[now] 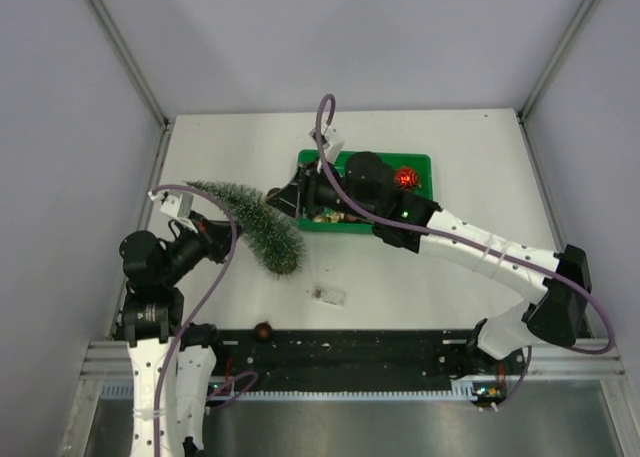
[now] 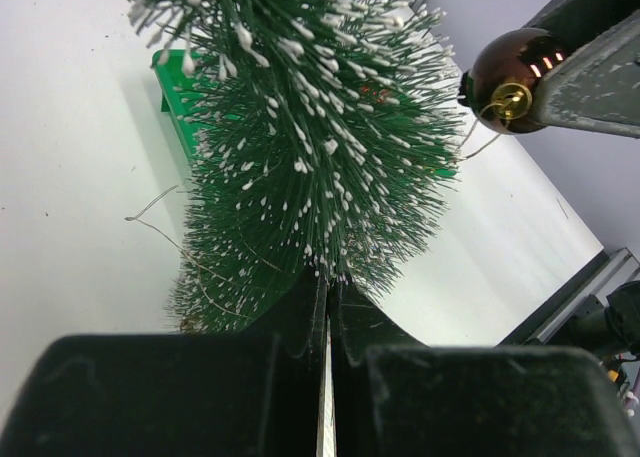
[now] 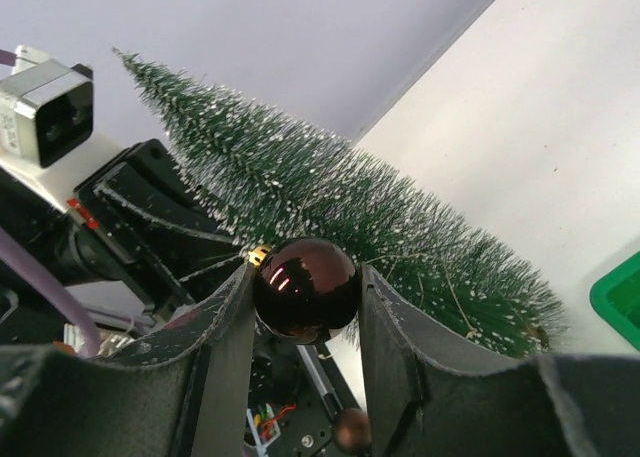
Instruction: Decorate the small christmas tree
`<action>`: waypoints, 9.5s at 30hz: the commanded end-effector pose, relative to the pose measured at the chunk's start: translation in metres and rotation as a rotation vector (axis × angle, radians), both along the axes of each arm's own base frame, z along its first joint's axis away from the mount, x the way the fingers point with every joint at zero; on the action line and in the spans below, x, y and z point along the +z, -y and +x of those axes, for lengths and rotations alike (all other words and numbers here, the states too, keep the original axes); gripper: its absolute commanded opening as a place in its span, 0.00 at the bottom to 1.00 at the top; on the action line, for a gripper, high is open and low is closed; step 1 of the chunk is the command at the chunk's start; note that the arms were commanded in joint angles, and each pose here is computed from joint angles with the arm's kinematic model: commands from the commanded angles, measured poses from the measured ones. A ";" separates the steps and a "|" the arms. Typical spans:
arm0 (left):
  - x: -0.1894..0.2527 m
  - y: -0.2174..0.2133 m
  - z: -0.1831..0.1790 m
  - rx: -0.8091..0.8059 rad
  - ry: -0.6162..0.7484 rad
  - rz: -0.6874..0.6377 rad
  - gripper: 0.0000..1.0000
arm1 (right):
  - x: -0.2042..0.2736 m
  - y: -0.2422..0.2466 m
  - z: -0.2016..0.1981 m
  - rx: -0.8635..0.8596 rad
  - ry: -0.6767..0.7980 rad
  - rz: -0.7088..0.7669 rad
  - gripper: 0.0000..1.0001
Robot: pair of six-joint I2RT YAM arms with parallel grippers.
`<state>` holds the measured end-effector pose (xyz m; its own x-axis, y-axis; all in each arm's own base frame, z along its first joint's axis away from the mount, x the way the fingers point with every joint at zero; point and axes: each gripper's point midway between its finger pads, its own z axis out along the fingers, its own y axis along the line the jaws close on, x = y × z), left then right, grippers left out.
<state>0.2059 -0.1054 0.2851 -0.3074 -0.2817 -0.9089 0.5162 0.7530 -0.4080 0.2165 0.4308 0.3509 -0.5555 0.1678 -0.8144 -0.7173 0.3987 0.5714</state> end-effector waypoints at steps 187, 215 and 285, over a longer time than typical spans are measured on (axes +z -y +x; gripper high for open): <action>0.000 0.002 0.001 -0.033 0.085 0.046 0.00 | -0.198 0.126 0.155 -0.507 -0.214 -0.697 0.23; 0.020 0.035 -0.016 -0.327 0.116 -0.083 0.00 | 0.036 0.033 -0.006 -0.022 0.105 0.019 0.23; 0.003 0.033 -0.022 -0.304 0.085 -0.034 0.00 | -0.005 0.021 -0.015 -0.248 0.127 0.075 0.15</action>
<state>0.1859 -0.1374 0.2829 -0.3110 -0.2177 -0.9252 0.7426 0.5518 -0.3795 0.1975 0.4129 0.3283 -0.4246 0.2872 -0.8586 -0.6859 0.5169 0.5122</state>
